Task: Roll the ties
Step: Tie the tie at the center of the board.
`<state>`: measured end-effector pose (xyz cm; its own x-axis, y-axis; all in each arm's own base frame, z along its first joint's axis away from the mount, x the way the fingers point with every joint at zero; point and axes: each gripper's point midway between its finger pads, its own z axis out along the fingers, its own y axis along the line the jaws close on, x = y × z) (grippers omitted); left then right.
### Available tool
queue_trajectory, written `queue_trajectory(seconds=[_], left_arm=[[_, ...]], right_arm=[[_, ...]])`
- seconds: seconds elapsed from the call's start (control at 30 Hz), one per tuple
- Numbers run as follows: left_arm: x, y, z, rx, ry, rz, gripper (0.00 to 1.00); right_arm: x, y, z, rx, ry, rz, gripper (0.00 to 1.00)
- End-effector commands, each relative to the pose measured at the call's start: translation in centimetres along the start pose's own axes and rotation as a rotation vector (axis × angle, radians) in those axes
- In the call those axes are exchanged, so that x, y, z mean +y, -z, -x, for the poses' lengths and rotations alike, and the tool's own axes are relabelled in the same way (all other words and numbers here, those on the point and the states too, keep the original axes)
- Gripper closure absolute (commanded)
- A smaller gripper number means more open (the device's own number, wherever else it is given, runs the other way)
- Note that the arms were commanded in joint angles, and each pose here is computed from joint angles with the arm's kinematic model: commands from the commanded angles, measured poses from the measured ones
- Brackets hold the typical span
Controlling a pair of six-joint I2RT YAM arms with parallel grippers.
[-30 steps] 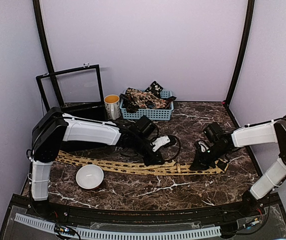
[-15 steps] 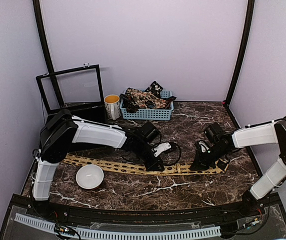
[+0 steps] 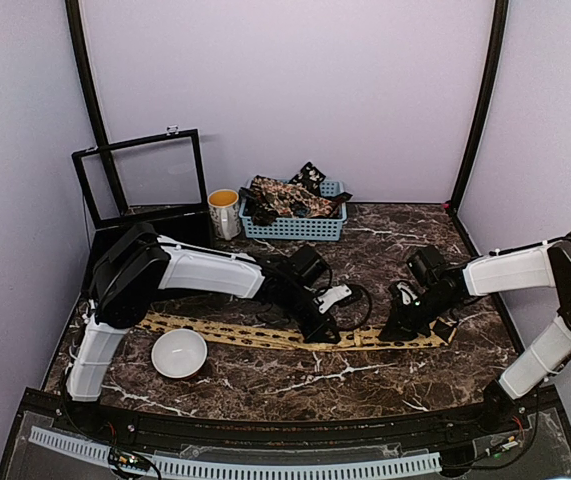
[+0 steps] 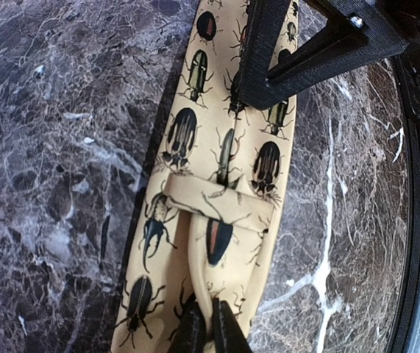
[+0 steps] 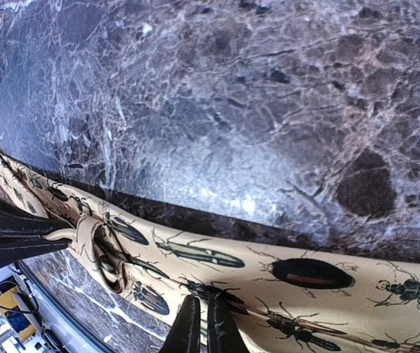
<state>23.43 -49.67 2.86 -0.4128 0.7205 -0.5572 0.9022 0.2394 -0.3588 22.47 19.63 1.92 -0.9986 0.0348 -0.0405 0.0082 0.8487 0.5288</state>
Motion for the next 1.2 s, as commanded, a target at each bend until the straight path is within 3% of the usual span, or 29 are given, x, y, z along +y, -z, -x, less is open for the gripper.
queue_trajectory(seconds=[0.0, 0.27, 0.63, 1.17], left_arm=[[-0.6, -0.5, 1.0, -0.022, 0.011, -0.028, 0.94], [-0.6, -1.5, 1.5, -0.033, 0.022, -0.02, 0.94], [-0.5, -1.8, 1.4, -0.027, 0.033, -0.015, 0.93], [-0.5, -2.0, 1.8, -0.039, 0.042, -0.021, 0.93]], right_arm=[[-0.5, 0.0, -0.2, -0.004, -0.009, -0.018, 0.93], [0.7, 0.6, 0.0, -0.036, 0.0, 0.035, 0.9], [3.4, 1.3, 1.0, -0.082, 0.01, 0.176, 0.72], [4.4, -0.6, 0.7, -0.004, -0.011, 0.256, 0.69]])
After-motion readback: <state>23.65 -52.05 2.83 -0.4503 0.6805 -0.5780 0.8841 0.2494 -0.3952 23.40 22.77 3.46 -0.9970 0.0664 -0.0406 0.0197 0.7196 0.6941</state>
